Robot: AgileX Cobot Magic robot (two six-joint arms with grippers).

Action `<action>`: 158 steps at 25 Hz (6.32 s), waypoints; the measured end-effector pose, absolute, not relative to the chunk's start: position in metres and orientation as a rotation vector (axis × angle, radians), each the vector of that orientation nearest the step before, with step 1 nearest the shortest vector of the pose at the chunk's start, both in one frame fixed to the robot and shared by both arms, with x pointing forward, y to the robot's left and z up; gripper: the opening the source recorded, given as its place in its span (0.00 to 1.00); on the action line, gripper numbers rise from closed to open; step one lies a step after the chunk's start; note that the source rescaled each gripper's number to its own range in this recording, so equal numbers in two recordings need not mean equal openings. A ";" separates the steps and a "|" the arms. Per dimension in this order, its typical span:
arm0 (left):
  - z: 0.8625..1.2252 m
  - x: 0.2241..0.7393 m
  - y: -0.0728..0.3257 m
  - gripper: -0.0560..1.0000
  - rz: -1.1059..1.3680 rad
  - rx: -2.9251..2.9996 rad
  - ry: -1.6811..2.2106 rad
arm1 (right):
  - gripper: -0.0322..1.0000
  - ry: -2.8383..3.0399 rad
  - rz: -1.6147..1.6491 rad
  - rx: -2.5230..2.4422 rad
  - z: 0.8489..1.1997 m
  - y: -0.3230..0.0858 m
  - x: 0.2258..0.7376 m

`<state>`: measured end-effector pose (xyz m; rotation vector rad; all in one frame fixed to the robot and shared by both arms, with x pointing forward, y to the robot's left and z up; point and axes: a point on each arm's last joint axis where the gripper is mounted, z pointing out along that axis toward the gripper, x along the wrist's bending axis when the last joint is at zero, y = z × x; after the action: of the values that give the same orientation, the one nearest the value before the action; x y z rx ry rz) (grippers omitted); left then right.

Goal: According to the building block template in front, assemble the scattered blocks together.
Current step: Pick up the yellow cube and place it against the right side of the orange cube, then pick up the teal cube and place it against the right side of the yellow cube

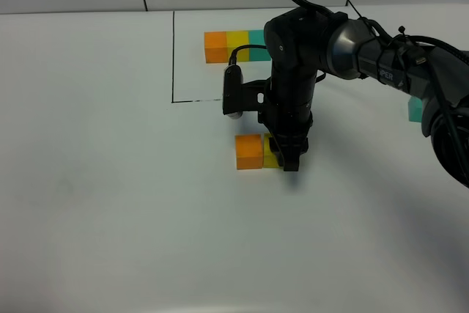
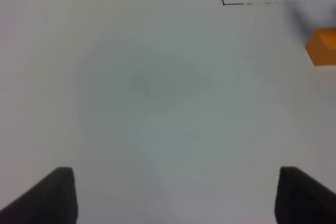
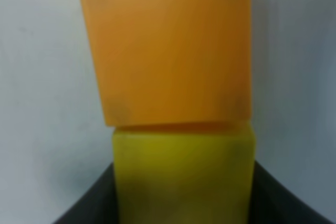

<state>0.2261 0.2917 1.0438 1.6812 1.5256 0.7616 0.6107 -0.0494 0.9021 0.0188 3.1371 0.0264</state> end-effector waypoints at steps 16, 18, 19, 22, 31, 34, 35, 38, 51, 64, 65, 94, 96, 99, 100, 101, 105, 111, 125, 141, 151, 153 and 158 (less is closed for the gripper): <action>1.044 0.226 0.292 0.98 0.762 1.681 1.526 | 0.05 3.117 0.016 -0.014 0.902 -0.041 0.606; 1.044 0.226 0.292 0.98 0.762 1.681 1.526 | 0.05 3.117 0.017 -0.016 0.902 -0.041 0.606; 1.044 0.226 0.292 0.98 0.762 1.681 1.526 | 0.05 3.117 0.017 -0.016 0.902 -0.041 0.606; 1.044 0.226 0.292 0.98 0.762 1.681 1.526 | 0.05 3.117 0.017 -0.018 0.902 -0.041 0.606; 1.044 0.226 0.292 0.98 0.762 1.681 1.526 | 0.06 3.119 0.024 -0.013 0.902 -0.041 0.606; 1.044 0.226 0.292 0.98 0.762 1.681 1.526 | 0.28 3.126 0.050 0.015 0.892 -0.038 0.606; 1.044 0.226 0.292 0.98 0.762 1.681 1.526 | 0.40 3.125 0.060 0.027 0.892 -0.038 0.606; 1.044 0.226 0.292 0.98 0.762 1.681 1.526 | 0.72 3.102 0.079 0.076 0.901 -0.039 0.607; 1.044 0.226 0.292 0.98 0.762 1.681 1.526 | 0.93 2.667 0.139 1.101 0.974 -0.158 0.632; 1.044 0.226 0.292 0.98 0.762 1.681 1.526 | 0.87 1.896 0.329 1.996 0.967 -0.297 0.631; 1.044 0.226 0.292 0.98 0.762 1.681 1.526 | 0.86 1.892 0.340 1.993 0.967 -0.296 0.632; 1.044 0.226 0.292 0.98 0.762 1.681 1.526 | 0.05 2.163 0.133 1.976 0.920 -0.289 0.650; 1.044 0.226 0.292 0.98 0.762 1.681 1.526 | 0.05 2.260 0.021 1.849 0.926 -0.289 0.644; 1.044 0.226 0.292 0.98 0.762 1.681 1.526 | 0.05 2.429 -0.066 1.610 0.944 -0.278 0.635; 1.044 0.226 0.292 0.98 0.762 1.681 1.526 | 0.05 2.501 -0.066 1.503 0.950 -0.271 0.629; 1.044 0.226 0.292 0.98 0.762 1.681 1.526 | 0.05 2.584 -0.051 1.385 0.953 -0.262 0.622; 1.044 0.226 0.292 0.98 0.762 1.681 1.526 | 0.05 2.877 0.108 0.829 0.960 -0.223 0.585; 1.044 0.226 0.292 0.98 0.762 1.681 1.526 | 0.05 3.021 0.167 0.326 0.954 -0.185 0.562; 1.044 0.226 0.292 0.98 0.762 1.681 1.526 | 0.05 3.068 0.061 0.190 0.933 -0.140 0.598; 1.044 0.226 0.292 0.98 0.762 1.681 1.526 | 0.05 3.048 0.136 0.187 0.921 -0.113 0.604; 1.044 0.226 0.292 0.98 0.762 1.681 1.526 | 0.05 3.052 0.154 0.161 0.915 -0.100 0.600; 1.044 0.226 0.292 0.98 0.762 1.681 1.526 | 0.05 3.053 0.153 0.161 0.915 -0.100 0.601; 1.044 0.226 0.292 0.98 0.762 1.681 1.526 | 0.05 3.048 0.153 0.133 0.915 -0.095 0.600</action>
<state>0.2261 0.2917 1.0438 1.6812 1.5256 0.7616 0.5995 -0.0952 0.9149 0.1330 3.0477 0.1532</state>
